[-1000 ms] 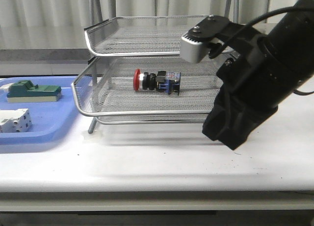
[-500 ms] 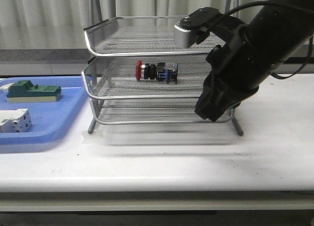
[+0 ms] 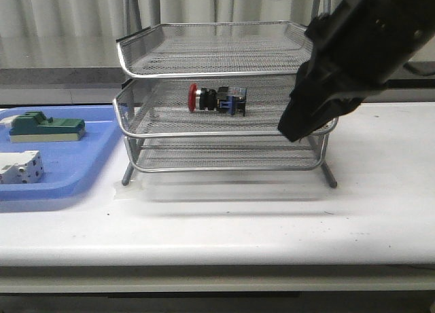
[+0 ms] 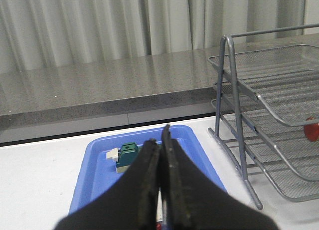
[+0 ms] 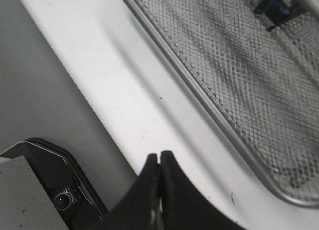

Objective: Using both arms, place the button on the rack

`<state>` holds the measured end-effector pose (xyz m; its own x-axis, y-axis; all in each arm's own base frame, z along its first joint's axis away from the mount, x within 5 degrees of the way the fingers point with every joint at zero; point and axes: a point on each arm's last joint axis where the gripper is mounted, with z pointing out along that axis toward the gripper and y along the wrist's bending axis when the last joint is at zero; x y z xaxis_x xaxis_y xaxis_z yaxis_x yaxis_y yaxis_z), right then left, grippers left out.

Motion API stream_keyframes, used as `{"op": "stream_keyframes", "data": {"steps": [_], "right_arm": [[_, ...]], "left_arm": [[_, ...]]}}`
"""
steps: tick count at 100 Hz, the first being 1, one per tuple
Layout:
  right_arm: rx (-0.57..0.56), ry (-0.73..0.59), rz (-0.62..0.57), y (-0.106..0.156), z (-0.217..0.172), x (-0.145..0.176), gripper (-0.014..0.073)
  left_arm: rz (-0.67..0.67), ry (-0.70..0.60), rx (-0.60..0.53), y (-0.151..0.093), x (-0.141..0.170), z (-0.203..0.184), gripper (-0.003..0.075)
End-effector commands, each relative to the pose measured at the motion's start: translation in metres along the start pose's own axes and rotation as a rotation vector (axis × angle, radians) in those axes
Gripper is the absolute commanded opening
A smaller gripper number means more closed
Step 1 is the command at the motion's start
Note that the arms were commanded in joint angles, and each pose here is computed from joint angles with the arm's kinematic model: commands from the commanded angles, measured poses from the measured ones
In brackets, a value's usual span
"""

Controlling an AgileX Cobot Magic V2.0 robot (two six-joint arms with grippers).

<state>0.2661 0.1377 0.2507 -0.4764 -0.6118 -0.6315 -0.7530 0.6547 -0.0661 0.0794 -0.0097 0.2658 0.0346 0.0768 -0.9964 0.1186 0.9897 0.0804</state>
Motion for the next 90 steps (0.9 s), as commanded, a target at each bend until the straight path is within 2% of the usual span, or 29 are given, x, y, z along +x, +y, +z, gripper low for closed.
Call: {"op": "stream_keyframes", "data": {"steps": [1, 19, 40, 54, 90], "right_arm": [[0.063, -0.067, 0.073, -0.005, -0.034, -0.008, -0.006], [0.216, -0.011, 0.176, -0.014, -0.076, 0.005, -0.006], [0.387, 0.022, 0.262, -0.009, -0.12, 0.025, -0.006], [0.455, -0.054, 0.31, 0.002, -0.146, 0.043, -0.006], [0.515, -0.276, 0.348, 0.046, -0.191, 0.106, -0.006]], "left_arm": [[-0.017, -0.091, -0.035, 0.004, -0.015, 0.0, -0.002], [-0.017, -0.091, -0.035, 0.004, -0.015, 0.0, -0.002], [-0.017, -0.091, -0.035, 0.004, -0.015, 0.0, -0.002], [-0.017, -0.091, -0.035, 0.004, -0.015, 0.0, -0.002], [-0.017, -0.091, -0.035, 0.004, -0.015, 0.0, -0.002]]}}
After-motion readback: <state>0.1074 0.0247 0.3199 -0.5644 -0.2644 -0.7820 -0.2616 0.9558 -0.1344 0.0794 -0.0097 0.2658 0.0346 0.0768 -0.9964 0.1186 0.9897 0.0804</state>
